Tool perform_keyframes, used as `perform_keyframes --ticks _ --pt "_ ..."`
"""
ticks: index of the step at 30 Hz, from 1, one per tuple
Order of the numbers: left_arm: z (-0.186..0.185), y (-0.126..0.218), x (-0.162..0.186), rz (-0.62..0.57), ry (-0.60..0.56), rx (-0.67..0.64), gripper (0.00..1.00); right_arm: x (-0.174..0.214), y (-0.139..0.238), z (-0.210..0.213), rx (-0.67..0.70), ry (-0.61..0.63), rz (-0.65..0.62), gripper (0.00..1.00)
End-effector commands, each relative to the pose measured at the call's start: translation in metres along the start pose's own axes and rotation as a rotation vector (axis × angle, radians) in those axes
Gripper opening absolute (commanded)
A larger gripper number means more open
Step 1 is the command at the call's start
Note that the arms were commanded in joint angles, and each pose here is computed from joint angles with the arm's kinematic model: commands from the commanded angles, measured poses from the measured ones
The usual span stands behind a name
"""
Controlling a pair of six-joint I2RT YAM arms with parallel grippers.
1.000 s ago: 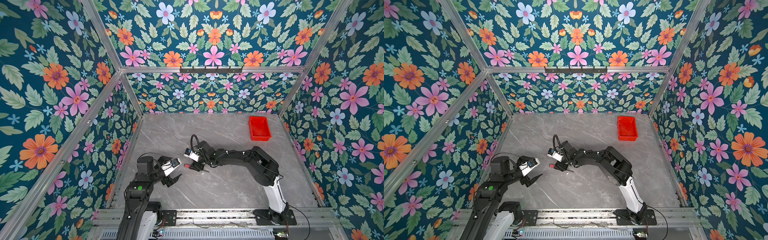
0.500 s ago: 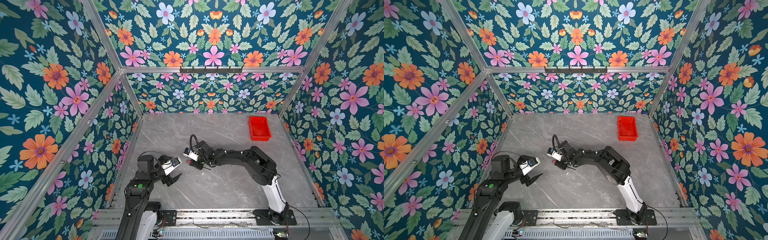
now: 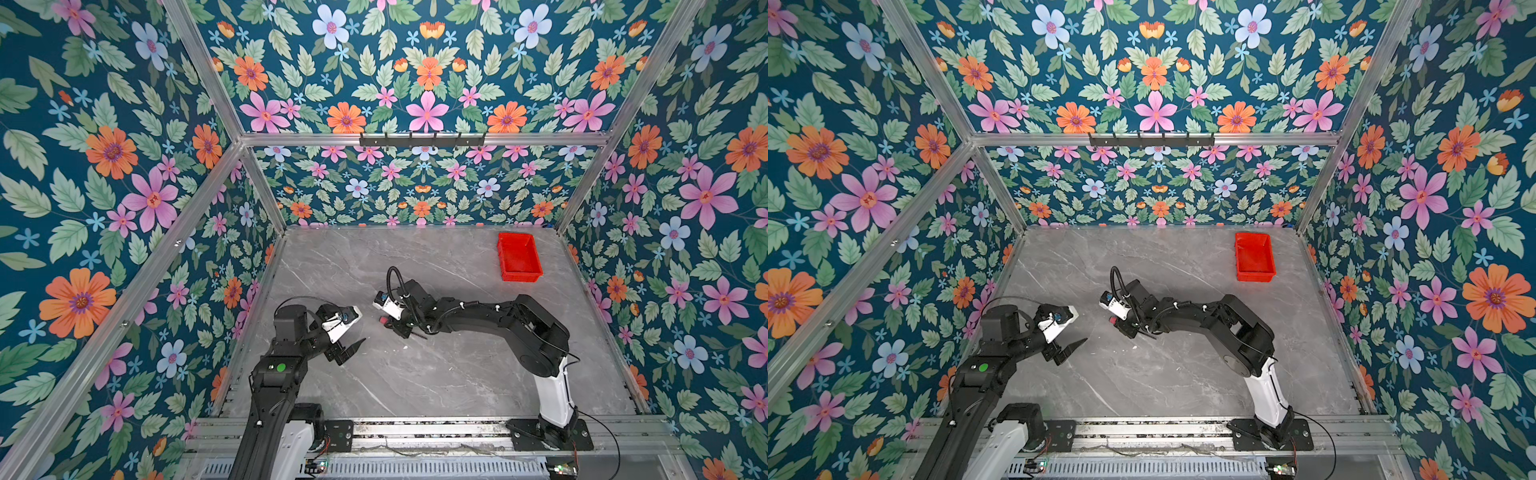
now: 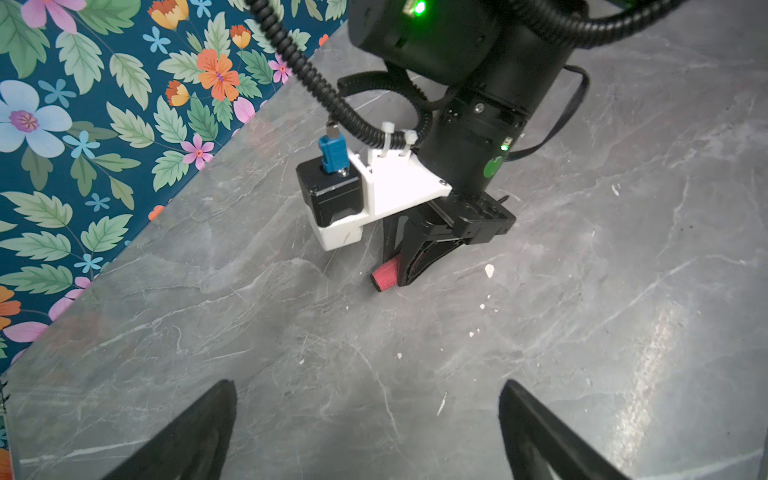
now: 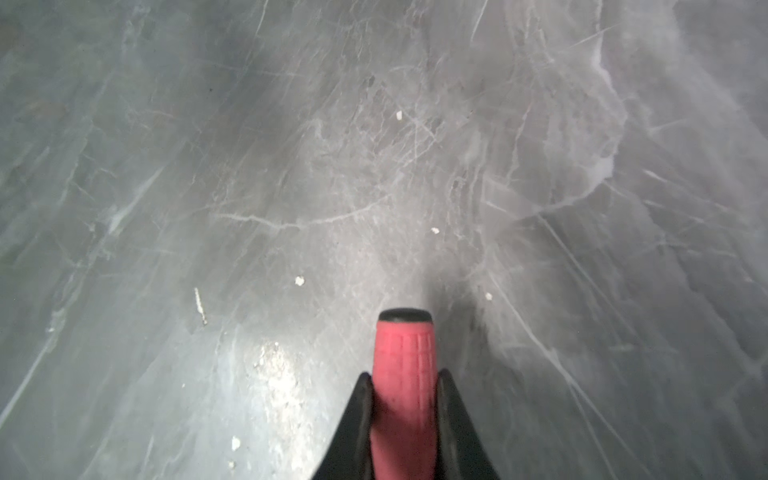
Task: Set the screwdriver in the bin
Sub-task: 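Close the right gripper on the screwdriver's pink handle, then lift the screwdriver with the right gripper and carry it over the red bin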
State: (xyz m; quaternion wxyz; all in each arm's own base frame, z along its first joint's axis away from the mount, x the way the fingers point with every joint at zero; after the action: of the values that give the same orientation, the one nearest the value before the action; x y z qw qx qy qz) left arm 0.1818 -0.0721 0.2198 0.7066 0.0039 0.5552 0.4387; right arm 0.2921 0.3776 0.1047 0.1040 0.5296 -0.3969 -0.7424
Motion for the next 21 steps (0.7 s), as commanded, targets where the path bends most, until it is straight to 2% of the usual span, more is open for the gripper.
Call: perform_keyframes --ticks 1,8,14,21 --pt "0.010 -0.002 -0.013 -0.087 0.062 -0.024 1.00 -0.013 0.013 -0.008 0.040 -0.035 -0.074 0.00" --pt "0.020 -0.011 -0.030 -0.165 0.081 -0.052 1.00 -0.023 0.047 -0.029 0.111 -0.118 -0.175 0.00" --pt "0.012 -0.035 -0.043 -0.150 0.021 -0.031 1.00 -0.028 0.076 -0.047 0.188 -0.168 -0.244 0.00" --pt "0.007 -0.063 -0.064 -0.219 0.025 -0.032 1.00 -0.024 0.108 -0.077 0.293 -0.205 -0.279 0.00"
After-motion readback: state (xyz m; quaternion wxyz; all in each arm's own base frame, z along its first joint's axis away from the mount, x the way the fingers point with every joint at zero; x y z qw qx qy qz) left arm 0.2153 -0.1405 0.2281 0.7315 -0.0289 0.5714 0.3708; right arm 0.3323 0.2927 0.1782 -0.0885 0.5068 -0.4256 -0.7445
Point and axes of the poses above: each gripper's point midway between its finger pads, its own y axis back along the fingers, its own z axis along the line the jaws close on, x = y × z, the point moved 7 cm from there along y, back along the fingers, and after that the axes turned 7 degrees about -y, right-handed, at the moved point
